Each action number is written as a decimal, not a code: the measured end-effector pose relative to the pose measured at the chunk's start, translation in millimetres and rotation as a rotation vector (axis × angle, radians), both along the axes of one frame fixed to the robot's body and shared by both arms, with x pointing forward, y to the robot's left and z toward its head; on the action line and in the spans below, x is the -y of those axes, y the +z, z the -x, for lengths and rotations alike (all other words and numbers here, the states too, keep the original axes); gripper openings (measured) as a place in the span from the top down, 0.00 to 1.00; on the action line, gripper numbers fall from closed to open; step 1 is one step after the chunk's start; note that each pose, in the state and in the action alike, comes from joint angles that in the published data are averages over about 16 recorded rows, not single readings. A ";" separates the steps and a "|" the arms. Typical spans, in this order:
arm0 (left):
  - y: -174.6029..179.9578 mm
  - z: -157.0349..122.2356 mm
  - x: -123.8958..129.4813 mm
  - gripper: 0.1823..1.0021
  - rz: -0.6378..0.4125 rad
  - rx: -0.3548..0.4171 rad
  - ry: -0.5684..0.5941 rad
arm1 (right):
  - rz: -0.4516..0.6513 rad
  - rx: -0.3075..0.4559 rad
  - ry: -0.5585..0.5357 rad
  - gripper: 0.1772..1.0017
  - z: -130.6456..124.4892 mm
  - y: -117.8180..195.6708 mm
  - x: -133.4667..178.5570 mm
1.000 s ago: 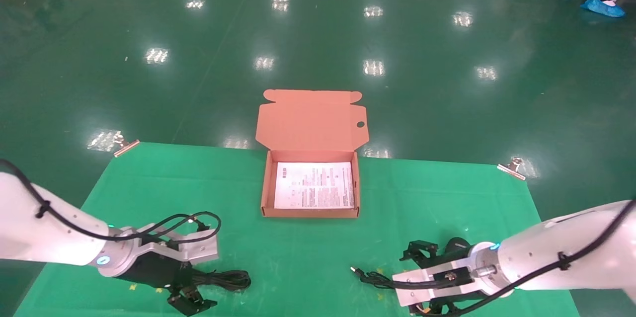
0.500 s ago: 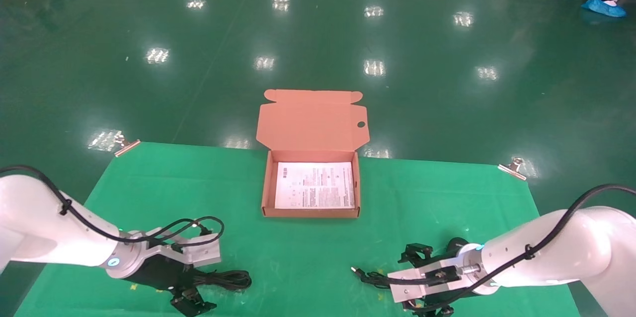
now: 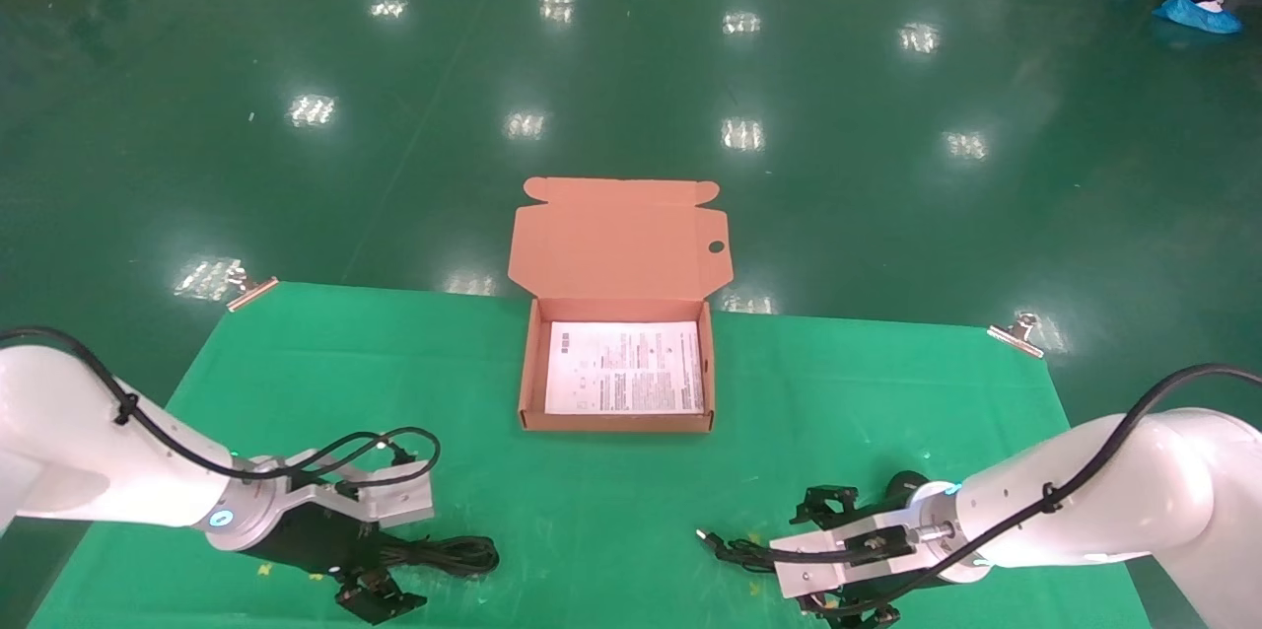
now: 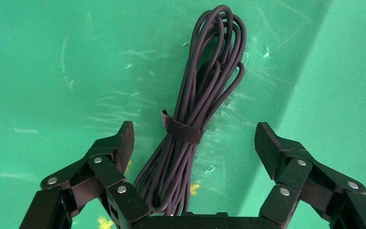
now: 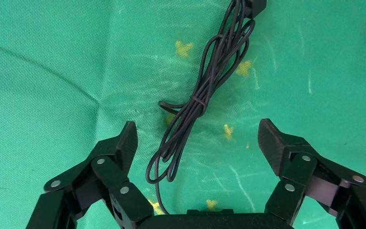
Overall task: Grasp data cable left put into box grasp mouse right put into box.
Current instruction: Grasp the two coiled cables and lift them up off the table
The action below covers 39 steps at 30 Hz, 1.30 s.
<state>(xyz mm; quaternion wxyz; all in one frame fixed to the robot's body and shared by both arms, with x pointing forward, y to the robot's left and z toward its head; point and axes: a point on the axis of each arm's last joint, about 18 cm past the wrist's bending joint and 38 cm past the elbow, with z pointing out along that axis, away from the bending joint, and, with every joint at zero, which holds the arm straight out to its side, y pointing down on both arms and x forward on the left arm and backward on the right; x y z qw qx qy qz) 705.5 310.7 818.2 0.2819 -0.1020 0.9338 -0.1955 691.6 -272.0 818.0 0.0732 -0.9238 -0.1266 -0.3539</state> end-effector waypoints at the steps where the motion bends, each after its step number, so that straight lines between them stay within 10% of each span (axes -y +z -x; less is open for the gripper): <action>1: 0.1 0.1 0.2 0.07 0.000 0.000 -0.001 | 0.000 0.000 0.000 0.07 0.1 0.2 0.0; 28: 1.0 1.2 2.0 0.78 0.001 0.000 -0.010 | -0.004 0.000 0.002 0.79 1.6 1.9 -0.5; 39: 1.6 1.2 1.9 0.89 0.001 0.001 -0.011 | -0.016 0.006 -0.004 0.94 1.3 5.6 1.2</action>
